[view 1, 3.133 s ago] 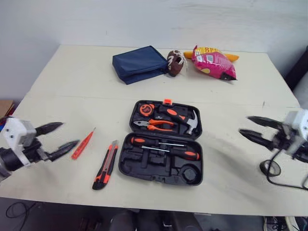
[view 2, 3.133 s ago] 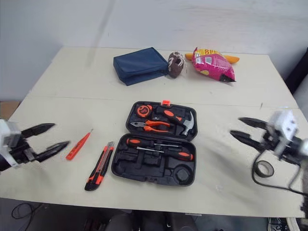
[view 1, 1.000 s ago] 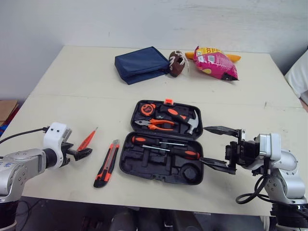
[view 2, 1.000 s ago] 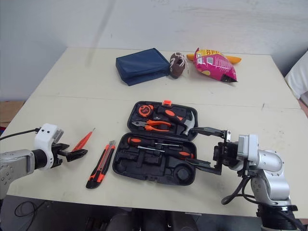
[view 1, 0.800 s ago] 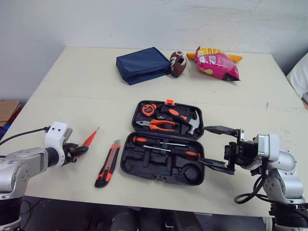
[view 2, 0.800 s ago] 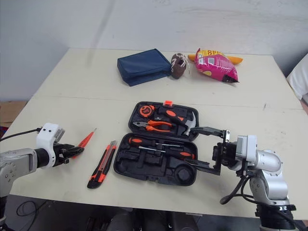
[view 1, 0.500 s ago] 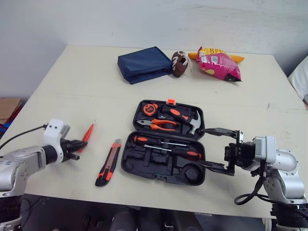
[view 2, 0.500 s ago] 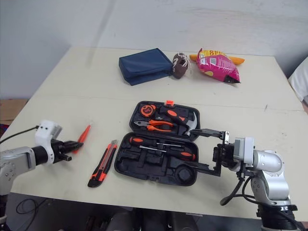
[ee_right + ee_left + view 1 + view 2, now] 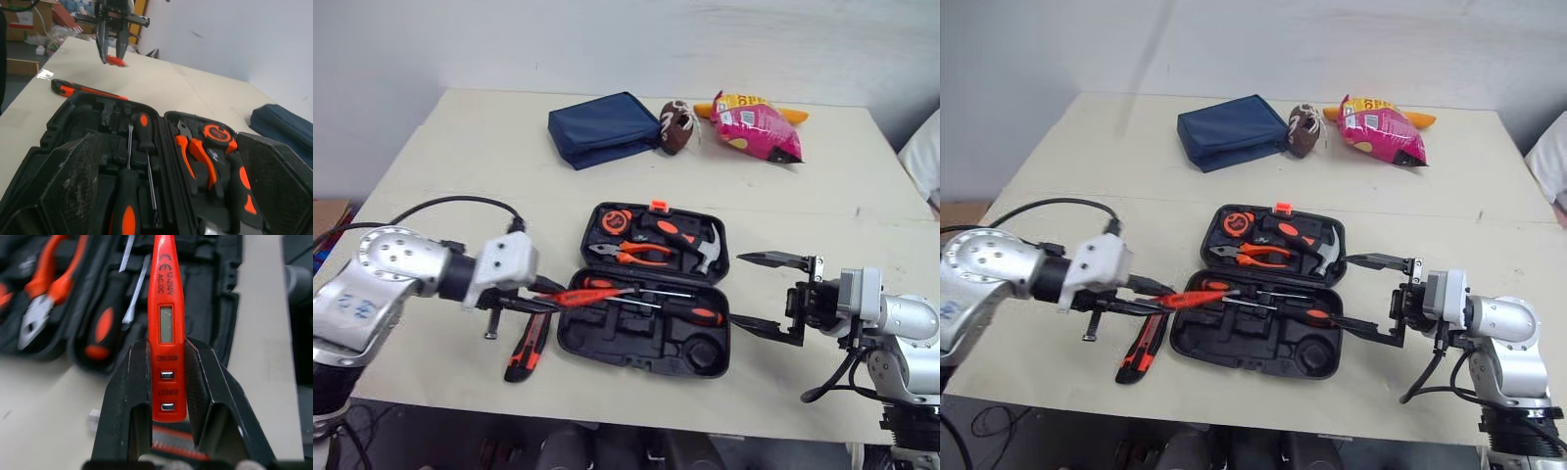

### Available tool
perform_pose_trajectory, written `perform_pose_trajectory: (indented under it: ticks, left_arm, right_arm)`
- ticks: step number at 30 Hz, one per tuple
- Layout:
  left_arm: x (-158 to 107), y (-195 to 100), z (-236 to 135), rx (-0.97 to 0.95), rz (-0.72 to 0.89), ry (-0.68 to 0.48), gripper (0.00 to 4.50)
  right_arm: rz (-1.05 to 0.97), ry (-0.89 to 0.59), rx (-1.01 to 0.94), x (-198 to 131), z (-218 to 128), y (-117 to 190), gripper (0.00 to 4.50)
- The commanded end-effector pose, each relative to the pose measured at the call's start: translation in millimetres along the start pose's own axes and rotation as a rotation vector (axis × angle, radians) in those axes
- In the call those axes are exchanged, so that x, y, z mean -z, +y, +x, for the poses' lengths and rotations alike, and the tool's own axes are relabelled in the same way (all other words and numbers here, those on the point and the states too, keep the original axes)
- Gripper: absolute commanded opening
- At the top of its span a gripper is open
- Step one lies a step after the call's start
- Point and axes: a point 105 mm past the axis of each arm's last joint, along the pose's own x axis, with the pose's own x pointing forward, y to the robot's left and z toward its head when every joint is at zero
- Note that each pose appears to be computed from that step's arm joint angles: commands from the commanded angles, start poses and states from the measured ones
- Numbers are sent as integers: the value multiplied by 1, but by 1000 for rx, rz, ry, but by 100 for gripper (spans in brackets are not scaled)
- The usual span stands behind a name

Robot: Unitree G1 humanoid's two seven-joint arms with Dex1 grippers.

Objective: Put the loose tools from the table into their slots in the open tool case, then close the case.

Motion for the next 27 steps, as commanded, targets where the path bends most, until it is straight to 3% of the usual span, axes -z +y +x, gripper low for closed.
perform_pose_trajectory:
  ticks: [1,6,13,21,27]
  left_arm:
    - [-8,1,31,133,-5,104,28]
    - [-18,20,44,98,21,147,28]
    - [-8,30,51,168,106,362,28]
    - [-14,22,65,223,133,347,28]
    - [-6,28,67,187,134,400,28]
  right_arm:
    - [-23,-18,24,1,4,-2,450]
    - [-30,-10,43,2,0,-2,450]
    - [-20,13,81,3,-16,14,450]
    - [-16,14,94,3,-19,21,450]
    - [-14,15,97,2,-20,23,450]
